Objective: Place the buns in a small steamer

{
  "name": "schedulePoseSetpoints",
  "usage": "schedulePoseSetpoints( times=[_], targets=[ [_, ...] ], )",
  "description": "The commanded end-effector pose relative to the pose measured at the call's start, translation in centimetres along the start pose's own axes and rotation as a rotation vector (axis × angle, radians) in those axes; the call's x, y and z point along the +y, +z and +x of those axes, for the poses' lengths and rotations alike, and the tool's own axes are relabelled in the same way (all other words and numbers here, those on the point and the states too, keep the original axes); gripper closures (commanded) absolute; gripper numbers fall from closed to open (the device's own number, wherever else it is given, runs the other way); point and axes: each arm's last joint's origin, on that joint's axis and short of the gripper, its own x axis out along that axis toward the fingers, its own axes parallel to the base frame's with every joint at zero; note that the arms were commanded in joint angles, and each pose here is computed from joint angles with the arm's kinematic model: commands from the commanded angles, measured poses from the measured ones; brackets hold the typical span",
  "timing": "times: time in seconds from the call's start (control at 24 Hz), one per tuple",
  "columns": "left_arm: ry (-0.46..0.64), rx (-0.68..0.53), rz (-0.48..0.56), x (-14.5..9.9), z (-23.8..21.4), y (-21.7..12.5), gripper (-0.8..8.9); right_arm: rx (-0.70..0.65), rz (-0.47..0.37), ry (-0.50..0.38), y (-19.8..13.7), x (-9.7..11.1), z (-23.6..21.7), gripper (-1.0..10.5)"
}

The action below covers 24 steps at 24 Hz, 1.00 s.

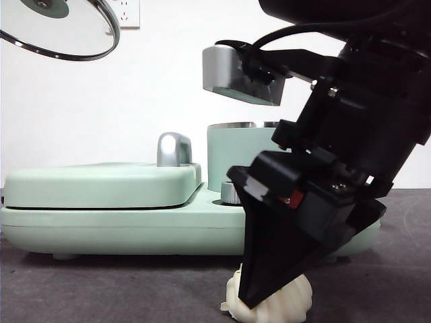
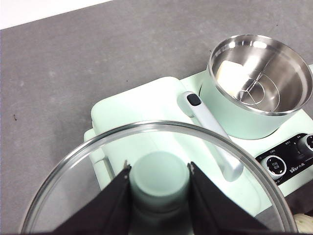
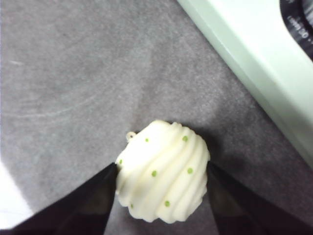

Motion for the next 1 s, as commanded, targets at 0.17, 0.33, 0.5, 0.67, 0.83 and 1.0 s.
schedulePoseSetpoints(
  times=[0.17,0.33,0.5,0.67,0.83,1.0],
  targets=[
    [0.002,-0.037,0.004,0.0,-0.3,0.6,8.03,-0.002,0.054,0.014,0.2,0.3,0.0,7.4],
    [0.002,-0.037,0.005,0.0,-0.3,0.6,8.03,-0.053,0.1,0.023,1.4,0.5,-2.7,7.4],
    [0.003,-0.038,0.008,0.0,-0.3,0.6,8.03,-0.142,0.162,0.044,3.1,0.6,-7.4,7.4],
    [0.003,-0.037,0.008,0.0,-0.3,0.6,8.03,-0.211,0.251,0.03,5.6,-0.2,-13.1,7.4],
    [0.003,-0.037,0.008,0.0,-0.3,0.6,8.03,-0.246,0.305,-0.03,7.8,-2.1,-17.1,7.4],
    [0.003,-0.038,0.008,0.0,-0.3,0.6,8.03,-0.293,0.326,-0.079,9.5,-4.4,-18.7,7.4]
  ],
)
